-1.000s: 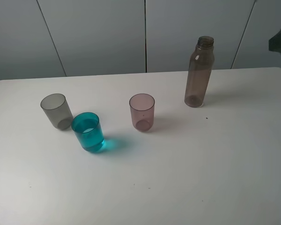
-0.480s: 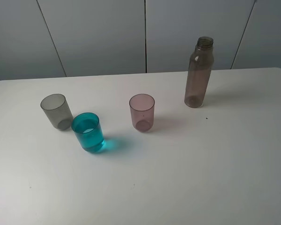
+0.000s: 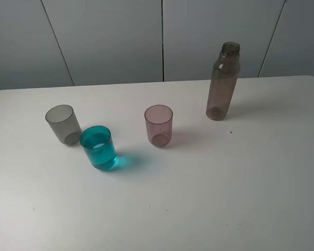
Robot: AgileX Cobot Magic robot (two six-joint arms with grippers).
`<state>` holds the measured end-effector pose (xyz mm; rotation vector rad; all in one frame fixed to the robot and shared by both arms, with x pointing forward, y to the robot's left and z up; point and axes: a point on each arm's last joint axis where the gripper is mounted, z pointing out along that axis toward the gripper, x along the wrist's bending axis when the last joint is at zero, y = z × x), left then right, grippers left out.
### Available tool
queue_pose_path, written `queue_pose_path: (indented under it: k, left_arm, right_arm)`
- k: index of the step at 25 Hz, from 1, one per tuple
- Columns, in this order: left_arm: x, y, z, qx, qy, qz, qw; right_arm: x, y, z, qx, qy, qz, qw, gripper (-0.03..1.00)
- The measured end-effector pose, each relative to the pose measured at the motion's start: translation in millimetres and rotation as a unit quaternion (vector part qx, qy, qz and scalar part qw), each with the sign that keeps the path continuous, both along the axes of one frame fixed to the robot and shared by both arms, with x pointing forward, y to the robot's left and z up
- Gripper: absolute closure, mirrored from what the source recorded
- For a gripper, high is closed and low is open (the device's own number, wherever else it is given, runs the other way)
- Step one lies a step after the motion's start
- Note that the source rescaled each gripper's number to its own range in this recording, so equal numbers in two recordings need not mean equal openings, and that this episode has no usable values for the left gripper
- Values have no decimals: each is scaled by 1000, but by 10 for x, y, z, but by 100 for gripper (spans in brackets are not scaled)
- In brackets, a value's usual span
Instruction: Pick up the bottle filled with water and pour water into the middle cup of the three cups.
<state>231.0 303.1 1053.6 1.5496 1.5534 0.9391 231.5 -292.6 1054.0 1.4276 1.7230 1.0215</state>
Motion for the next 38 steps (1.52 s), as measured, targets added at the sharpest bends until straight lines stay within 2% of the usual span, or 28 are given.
queue_pose_path:
  k: [12,19,21,29,38]
  left_arm:
    - [0,0,0,0,0,0,1000]
    - [0,0,0,0,0,0,1000]
    - [0,0,0,0,0,0,1000]
    - [0,0,0,0,0,0,1000]
    - [0,0,0,0,0,0,1000]
  right_arm:
    - [-4,-51,-5,5,0,-35,999,-3]
    - [1,-44,-5,11,0,-138,990,-3]
    - [2,-42,-5,11,0,-151,989,-3]
    - [0,-48,-5,11,0,-111,994,-3]
    - [-1,-61,-5,4,0,-112,994,-3]
